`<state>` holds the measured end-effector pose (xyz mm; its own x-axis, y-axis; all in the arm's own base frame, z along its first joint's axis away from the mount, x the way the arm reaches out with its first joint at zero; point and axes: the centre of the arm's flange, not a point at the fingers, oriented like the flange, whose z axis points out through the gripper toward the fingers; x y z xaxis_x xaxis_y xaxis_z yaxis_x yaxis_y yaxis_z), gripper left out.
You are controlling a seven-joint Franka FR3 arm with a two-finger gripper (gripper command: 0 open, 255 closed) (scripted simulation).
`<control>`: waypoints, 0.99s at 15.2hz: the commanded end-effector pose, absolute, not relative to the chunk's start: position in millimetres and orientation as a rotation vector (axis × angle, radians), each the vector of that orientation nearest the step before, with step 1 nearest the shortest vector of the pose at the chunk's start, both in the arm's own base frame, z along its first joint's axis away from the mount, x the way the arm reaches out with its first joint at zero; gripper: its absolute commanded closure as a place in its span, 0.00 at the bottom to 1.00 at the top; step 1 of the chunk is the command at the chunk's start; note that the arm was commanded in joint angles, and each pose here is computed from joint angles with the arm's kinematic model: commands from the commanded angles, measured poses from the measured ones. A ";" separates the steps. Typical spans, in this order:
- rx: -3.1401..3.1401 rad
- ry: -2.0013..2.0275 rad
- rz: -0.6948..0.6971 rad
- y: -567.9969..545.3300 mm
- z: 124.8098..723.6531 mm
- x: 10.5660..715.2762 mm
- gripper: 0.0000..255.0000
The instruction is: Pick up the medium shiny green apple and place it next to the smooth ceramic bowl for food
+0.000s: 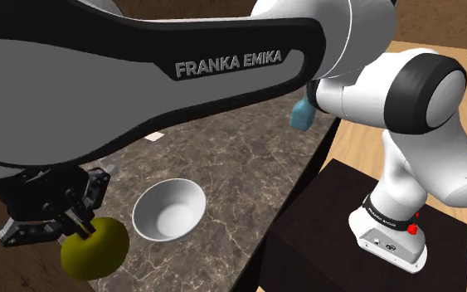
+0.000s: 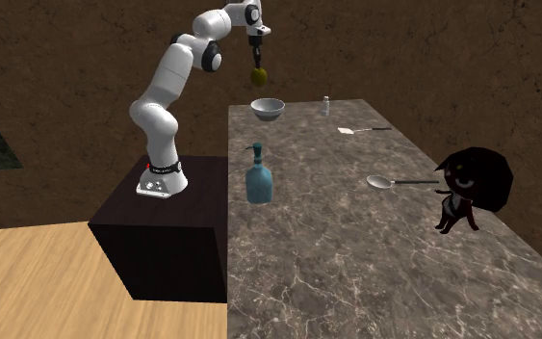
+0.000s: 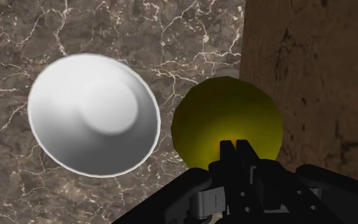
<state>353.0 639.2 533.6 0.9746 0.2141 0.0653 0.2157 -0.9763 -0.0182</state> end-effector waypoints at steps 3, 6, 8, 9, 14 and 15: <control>-3.096 -0.337 -0.099 640.0 512.8 352.3 1.00; -3.096 -0.337 -0.099 640.0 497.0 352.3 1.00; -3.096 -0.337 -0.099 640.0 486.4 352.3 1.00; -3.096 -0.337 -0.099 640.0 481.1 352.3 1.00; -3.096 -0.337 -0.099 640.0 454.7 352.3 1.00; -3.096 -0.337 -0.099 640.0 449.5 352.3 1.00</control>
